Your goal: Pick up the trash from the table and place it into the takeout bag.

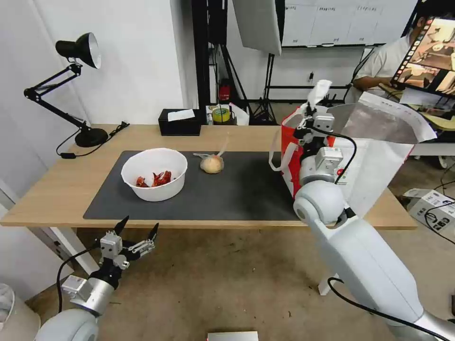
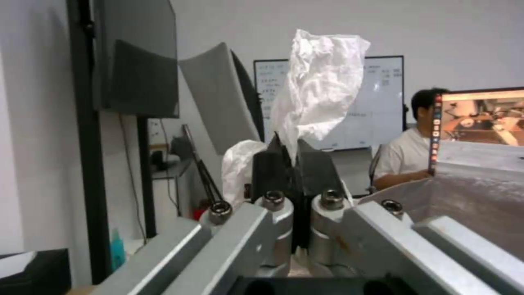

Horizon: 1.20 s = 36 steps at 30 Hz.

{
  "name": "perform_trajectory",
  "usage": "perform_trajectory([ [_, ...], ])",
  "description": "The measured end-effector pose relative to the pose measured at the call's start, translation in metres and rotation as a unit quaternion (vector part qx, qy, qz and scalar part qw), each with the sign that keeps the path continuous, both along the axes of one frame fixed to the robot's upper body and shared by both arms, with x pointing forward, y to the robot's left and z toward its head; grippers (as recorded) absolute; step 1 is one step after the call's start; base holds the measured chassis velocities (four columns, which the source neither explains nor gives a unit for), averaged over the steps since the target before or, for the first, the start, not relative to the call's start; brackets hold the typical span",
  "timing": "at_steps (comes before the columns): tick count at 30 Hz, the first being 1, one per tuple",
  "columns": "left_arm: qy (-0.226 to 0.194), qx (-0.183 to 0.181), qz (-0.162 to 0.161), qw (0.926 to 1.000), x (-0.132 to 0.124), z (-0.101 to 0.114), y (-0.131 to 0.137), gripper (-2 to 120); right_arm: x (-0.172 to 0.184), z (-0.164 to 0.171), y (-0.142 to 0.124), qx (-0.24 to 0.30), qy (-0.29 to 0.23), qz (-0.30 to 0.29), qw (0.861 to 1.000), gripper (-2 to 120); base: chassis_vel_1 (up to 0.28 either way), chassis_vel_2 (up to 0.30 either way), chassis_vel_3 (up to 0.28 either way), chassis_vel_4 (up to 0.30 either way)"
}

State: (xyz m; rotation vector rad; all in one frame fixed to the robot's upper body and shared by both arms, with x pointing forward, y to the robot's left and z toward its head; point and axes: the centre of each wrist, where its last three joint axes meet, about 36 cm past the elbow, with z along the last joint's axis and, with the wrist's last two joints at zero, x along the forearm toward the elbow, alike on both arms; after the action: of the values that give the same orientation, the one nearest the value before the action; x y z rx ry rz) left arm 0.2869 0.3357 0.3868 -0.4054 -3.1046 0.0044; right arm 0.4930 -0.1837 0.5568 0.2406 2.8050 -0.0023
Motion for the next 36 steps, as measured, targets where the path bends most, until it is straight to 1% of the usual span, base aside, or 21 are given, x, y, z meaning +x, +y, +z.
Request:
perform_trajectory([
  [6, 0.002, 0.000, 0.000, 1.0000, -0.002, -0.001, -0.001, 100, -0.004, 0.009, -0.006, 0.006, -0.002, -0.006, 1.000, 0, 0.000, 0.000, 0.000, 0.000],
  [11, 0.001, 0.000, -0.001, 1.0000, -0.002, 0.000, -0.002, 100, -0.009, 0.017, -0.006, 0.020, 0.016, -0.028, 0.999, 0, 0.000, 0.000, 0.000, 0.000],
  [21, 0.001, 0.000, -0.002, 1.0000, -0.002, 0.001, -0.002, 100, -0.010, 0.019, -0.009, 0.029, 0.029, -0.041, 0.998, 0, 0.000, 0.000, 0.000, 0.000],
  [23, 0.001, 0.001, -0.003, 1.0000, -0.002, 0.001, -0.002, 100, -0.011, 0.019, -0.009, 0.033, 0.032, -0.039, 0.998, 8, 0.000, 0.000, 0.000, 0.000],
  [24, 0.001, 0.001, -0.003, 1.0000, -0.002, 0.001, -0.002, 100, -0.011, 0.019, -0.009, 0.033, 0.032, -0.039, 0.998, 8, 0.000, 0.000, 0.000, 0.000],
  [26, 0.001, 0.000, -0.003, 1.0000, -0.003, 0.001, -0.002, 100, -0.011, 0.019, -0.010, 0.035, 0.032, -0.039, 0.998, 17, 0.000, 0.000, 0.000, 0.000],
  [27, 0.001, 0.000, -0.004, 1.0000, -0.003, 0.001, -0.003, 100, -0.010, 0.020, -0.009, 0.036, 0.032, -0.038, 0.998, 24, 0.000, 0.000, 0.000, 0.000],
  [28, 0.001, 0.000, -0.004, 1.0000, -0.003, 0.001, -0.003, 100, -0.010, 0.020, -0.009, 0.036, 0.032, -0.038, 0.998, 24, 0.000, 0.000, 0.000, 0.000],
  [29, 0.002, 0.000, -0.004, 1.0000, -0.003, 0.002, -0.003, 100, -0.011, 0.021, -0.009, 0.037, 0.032, -0.037, 0.998, 26, 0.000, 0.000, 0.000, 0.000],
  [30, 0.001, 0.000, -0.005, 1.0000, -0.004, 0.002, -0.003, 100, -0.011, 0.022, -0.010, 0.038, 0.030, -0.036, 0.998, 33, 0.000, 0.000, 0.000, 0.000],
  [31, 0.001, 0.000, -0.005, 1.0000, -0.004, 0.002, -0.003, 100, -0.011, 0.022, -0.010, 0.038, 0.030, -0.036, 0.998, 33, 0.000, 0.000, 0.000, 0.000],
  [32, 0.001, 0.001, -0.005, 1.0000, -0.004, 0.003, -0.003, 100, -0.011, 0.023, -0.010, 0.038, 0.029, -0.035, 0.998, 37, 0.000, 0.000, 0.000, 0.000],
  [33, 0.000, 0.002, -0.005, 1.0000, -0.004, 0.004, -0.002, 100, -0.011, 0.024, -0.010, 0.038, 0.028, -0.035, 0.998, 43, 0.000, 0.000, 0.000, 0.000],
  [34, 0.000, 0.002, -0.005, 1.0000, -0.004, 0.004, -0.002, 100, -0.011, 0.024, -0.010, 0.038, 0.028, -0.035, 0.998, 43, 0.000, 0.000, 0.000, 0.000],
  [36, 0.000, 0.003, -0.005, 1.0000, -0.004, 0.005, -0.001, 100, -0.010, 0.025, -0.010, 0.038, 0.028, -0.035, 0.998, 53, 0.000, 0.000, 0.000, 0.000],
])
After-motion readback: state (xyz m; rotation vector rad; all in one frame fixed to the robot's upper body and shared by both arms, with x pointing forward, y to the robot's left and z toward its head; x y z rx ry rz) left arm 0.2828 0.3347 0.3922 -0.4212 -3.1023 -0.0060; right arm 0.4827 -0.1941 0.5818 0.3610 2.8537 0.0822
